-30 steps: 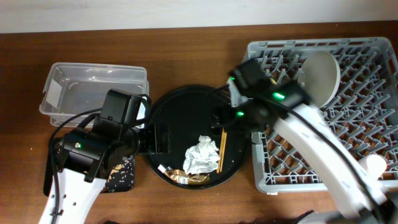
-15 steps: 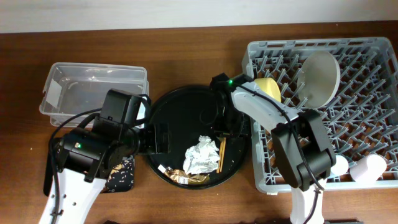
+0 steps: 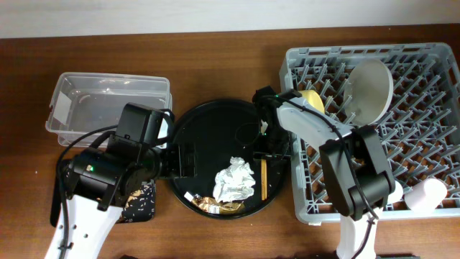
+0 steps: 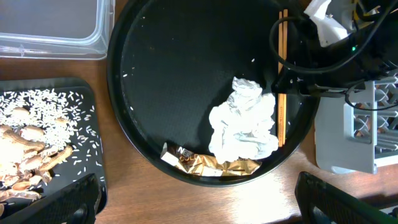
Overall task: Sort waste into correct bins and load items into the dishwasher rack
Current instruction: 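Reach the right gripper to the chopsticks on the round tray and grasp, then carry the chopstick to the rack and drop it in with right gripper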
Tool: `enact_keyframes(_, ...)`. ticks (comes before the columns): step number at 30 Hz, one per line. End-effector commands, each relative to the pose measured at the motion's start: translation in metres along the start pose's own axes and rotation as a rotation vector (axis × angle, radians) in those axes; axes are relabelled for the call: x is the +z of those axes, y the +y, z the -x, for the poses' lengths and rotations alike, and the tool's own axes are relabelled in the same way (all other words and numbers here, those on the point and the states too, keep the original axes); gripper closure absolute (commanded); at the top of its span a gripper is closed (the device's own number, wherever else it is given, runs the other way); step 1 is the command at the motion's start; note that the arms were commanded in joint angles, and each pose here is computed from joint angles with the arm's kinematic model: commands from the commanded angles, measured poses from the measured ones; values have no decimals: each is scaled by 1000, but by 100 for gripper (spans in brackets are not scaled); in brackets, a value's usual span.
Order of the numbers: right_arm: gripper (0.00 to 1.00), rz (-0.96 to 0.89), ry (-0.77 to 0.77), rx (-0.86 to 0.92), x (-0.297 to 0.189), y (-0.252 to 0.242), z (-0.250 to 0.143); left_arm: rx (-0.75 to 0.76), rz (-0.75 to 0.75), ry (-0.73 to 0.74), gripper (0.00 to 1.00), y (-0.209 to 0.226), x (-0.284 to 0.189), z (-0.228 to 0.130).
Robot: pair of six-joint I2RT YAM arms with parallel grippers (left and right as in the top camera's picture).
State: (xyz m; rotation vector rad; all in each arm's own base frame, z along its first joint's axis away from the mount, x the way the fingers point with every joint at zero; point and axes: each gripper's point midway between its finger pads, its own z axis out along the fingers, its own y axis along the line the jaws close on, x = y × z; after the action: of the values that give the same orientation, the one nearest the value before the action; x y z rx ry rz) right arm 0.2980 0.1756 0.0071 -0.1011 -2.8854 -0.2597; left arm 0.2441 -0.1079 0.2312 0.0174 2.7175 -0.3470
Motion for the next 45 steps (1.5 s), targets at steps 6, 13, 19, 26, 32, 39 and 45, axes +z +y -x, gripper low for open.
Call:
enact_keyframes(6, 75, -130, -145, -13, -27, -22, 11, 8, -5, -3, 1, 0, -1, 1)
enact_keyframes(13, 75, -89, -166, -67, -13, -2, 10, 8, -6, -3, 1, 0, -1, 1)
enact_keyframes(19, 82, -128, -170, -49, 8, -15, 6, 8, -5, -3, 1, 0, -1, 1)
enact_keyframes(26, 75, -62, -154, -164, -23, 7, -1, 8, -5, -3, 1, 0, -1, 1)
enact_keyframes(32, 96, -46, -187, -171, -32, 12, 1, 7, -5, -3, 1, 0, -1, 1)
enact_keyframes(39, 57, -43, -205, -199, -15, 17, 2, 8, -5, -3, 1, 0, -1, 1)
enact_keyframes(45, 94, -108, -172, -171, 2, 3, -7, 8, -5, -4, 1, 0, -1, 1)
